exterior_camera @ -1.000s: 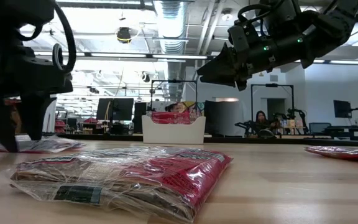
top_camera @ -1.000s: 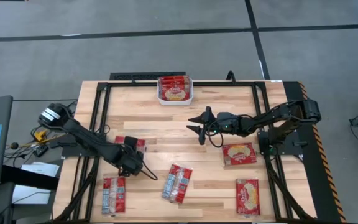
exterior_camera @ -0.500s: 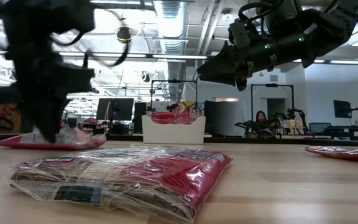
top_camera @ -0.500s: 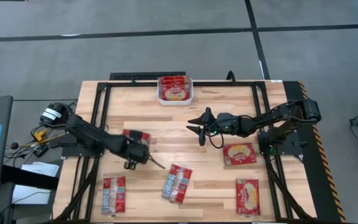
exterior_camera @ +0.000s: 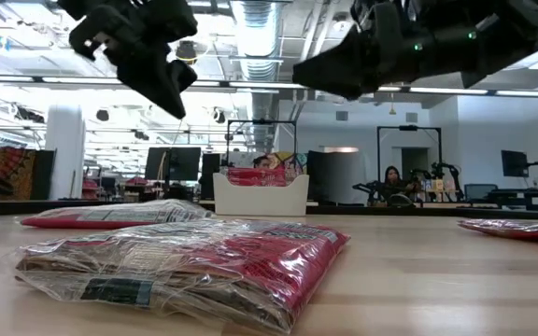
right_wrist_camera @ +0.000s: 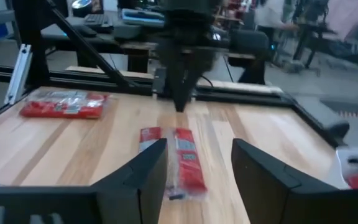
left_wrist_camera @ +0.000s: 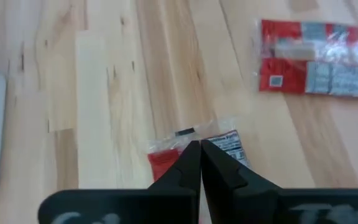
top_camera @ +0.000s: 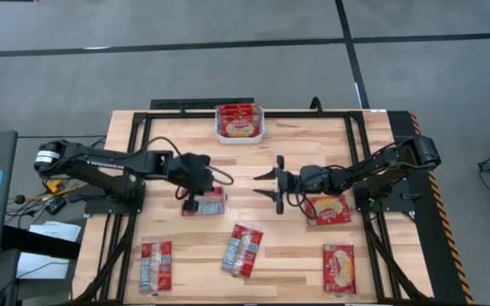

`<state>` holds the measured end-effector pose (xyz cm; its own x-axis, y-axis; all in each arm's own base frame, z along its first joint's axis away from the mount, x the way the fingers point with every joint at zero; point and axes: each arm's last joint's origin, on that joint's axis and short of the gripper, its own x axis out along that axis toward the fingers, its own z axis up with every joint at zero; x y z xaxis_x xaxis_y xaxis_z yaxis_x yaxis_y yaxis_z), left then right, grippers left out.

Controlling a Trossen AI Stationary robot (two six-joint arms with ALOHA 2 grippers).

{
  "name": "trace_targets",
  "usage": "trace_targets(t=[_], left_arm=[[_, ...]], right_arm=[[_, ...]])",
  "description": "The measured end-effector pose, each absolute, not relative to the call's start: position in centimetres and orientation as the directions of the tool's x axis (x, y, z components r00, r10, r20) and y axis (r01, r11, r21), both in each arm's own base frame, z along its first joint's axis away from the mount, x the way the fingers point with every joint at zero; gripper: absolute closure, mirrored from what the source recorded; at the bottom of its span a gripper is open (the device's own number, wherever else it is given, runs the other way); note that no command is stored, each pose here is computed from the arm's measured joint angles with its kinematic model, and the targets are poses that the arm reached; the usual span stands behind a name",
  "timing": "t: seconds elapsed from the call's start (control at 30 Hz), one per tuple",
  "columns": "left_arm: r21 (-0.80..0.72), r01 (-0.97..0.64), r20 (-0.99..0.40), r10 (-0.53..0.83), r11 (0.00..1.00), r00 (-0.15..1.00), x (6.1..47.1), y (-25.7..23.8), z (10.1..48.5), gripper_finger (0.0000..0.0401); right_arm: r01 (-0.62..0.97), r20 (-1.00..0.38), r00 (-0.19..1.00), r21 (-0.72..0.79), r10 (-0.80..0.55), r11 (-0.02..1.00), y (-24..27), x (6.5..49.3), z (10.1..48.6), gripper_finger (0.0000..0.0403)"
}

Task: Sort popcorn bags into baskets
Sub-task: Put the red popcorn bag into the white bin

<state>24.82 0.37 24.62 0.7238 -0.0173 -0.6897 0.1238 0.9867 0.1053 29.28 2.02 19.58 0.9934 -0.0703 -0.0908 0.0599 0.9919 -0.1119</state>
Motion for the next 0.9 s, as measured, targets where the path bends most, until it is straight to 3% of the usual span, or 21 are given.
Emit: trace_targets(t=[0.17,0.37,0.67,0.9], left_arm=[[0.027,0.087,-0.784,-0.033,0.996,0.620,23.8,0.6,23.9,0.0401],[0.165,-0.051,-0.867,0.170,0.985,0.468,22.3,0.4,23.1,0.0378],[0.269,-0.268,-0.827,0.365,0.925,0.427,20.9,1.0,23.9,0.0303],[0.280,-0.330,-0.754,0.419,0.902,0.506,18.7,1.2,26.3,0.0229]], right_arm=[[0.057,-0.105,0.992,-0.122,-0.070,0.991,2.1,29.7,19.9,0.0174],[0.076,-0.212,0.973,-0.075,-0.091,0.994,0.8,32.7,18.7,0.0167],[-0.043,-0.320,0.946,0.025,0.049,0.999,-0.2,41.3,15.2,0.0170],[-0.110,-0.502,0.859,0.011,0.101,0.994,-0.7,45.6,12.4,0.0177]])
